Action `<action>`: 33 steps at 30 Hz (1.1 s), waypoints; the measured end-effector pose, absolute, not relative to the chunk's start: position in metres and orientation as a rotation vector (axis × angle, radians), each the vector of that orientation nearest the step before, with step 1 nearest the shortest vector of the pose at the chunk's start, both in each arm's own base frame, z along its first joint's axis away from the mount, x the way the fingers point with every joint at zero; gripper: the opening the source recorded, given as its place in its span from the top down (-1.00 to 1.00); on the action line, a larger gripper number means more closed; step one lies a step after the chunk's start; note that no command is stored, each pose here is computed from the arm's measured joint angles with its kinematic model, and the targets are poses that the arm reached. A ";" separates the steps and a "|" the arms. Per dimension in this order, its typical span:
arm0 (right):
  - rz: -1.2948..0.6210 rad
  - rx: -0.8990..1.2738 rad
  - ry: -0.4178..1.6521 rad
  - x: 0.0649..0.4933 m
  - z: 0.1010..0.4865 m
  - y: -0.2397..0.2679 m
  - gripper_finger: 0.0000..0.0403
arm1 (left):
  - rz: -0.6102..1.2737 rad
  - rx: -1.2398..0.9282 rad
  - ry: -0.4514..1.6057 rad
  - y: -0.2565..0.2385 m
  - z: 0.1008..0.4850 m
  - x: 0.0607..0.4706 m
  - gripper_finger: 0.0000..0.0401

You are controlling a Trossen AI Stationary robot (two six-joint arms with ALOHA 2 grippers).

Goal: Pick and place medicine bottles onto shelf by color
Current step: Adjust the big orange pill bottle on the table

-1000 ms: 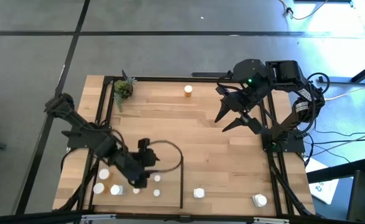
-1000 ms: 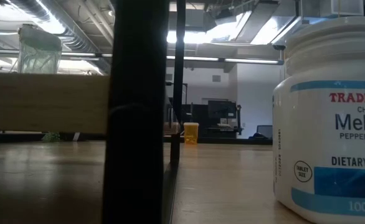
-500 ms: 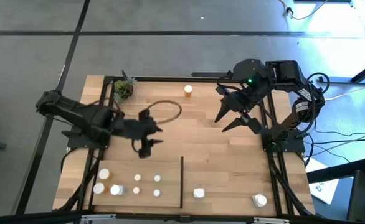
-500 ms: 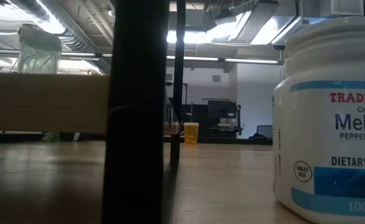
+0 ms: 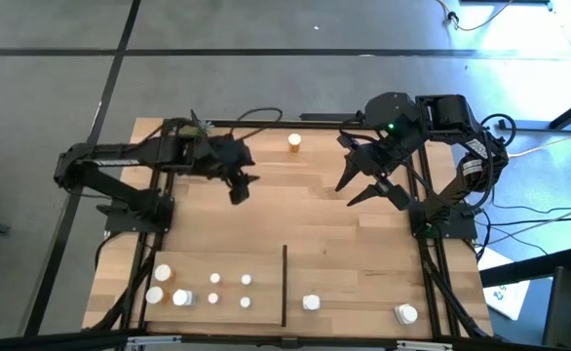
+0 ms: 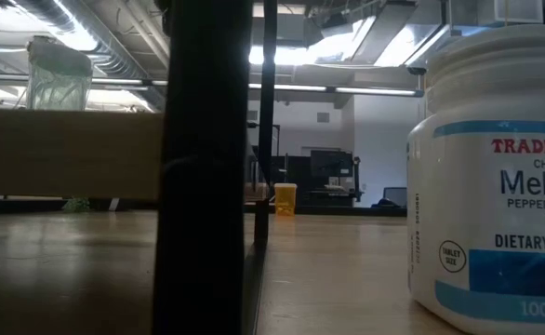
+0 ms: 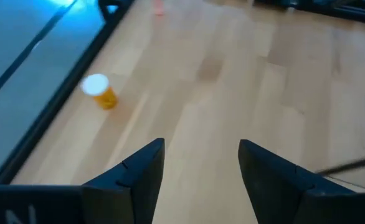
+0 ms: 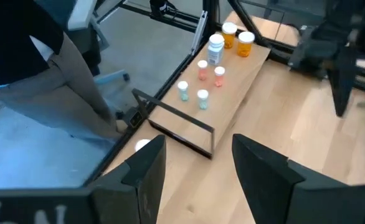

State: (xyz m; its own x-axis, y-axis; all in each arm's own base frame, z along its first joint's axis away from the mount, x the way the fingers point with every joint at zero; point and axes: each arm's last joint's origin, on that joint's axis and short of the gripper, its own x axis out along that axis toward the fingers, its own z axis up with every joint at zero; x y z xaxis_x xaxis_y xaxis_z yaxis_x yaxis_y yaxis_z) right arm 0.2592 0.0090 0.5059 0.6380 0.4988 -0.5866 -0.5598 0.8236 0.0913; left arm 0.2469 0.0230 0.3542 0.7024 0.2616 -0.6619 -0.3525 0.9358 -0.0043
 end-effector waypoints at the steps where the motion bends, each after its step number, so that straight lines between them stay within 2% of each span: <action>1: 0.592 -0.115 0.636 0.260 0.506 0.008 0.08 | 0.354 -0.139 0.714 0.026 0.354 0.247 0.01; 9: 0.255 -0.258 0.758 0.269 0.492 -0.019 0.08 | 0.411 -0.162 0.711 0.040 0.354 0.245 0.01; 14: 0.006 -0.185 0.846 0.283 0.472 -0.046 0.08 | 0.415 -0.213 0.760 0.040 0.351 0.240 0.01; 20: -0.010 -0.116 0.925 0.289 0.448 -0.066 0.08 | 0.345 -0.363 0.960 0.033 0.343 0.216 0.01; 26: -0.027 -0.098 0.934 0.293 0.440 -0.071 0.08 | 0.276 -0.591 1.032 0.017 0.346 0.201 0.01; 33: 0.104 -0.132 0.895 0.295 0.440 -0.068 0.08 | 0.294 -0.753 1.113 -0.012 0.351 0.175 0.01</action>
State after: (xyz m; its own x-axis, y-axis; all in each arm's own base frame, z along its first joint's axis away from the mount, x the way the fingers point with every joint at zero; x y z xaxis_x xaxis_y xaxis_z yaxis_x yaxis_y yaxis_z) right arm 0.2949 -0.0685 0.4405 0.6214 0.0354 -0.7827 -0.1459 0.9867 -0.0712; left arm 0.1755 -0.0119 0.3509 0.4358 -0.1471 -0.8879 -0.5663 0.7220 -0.3976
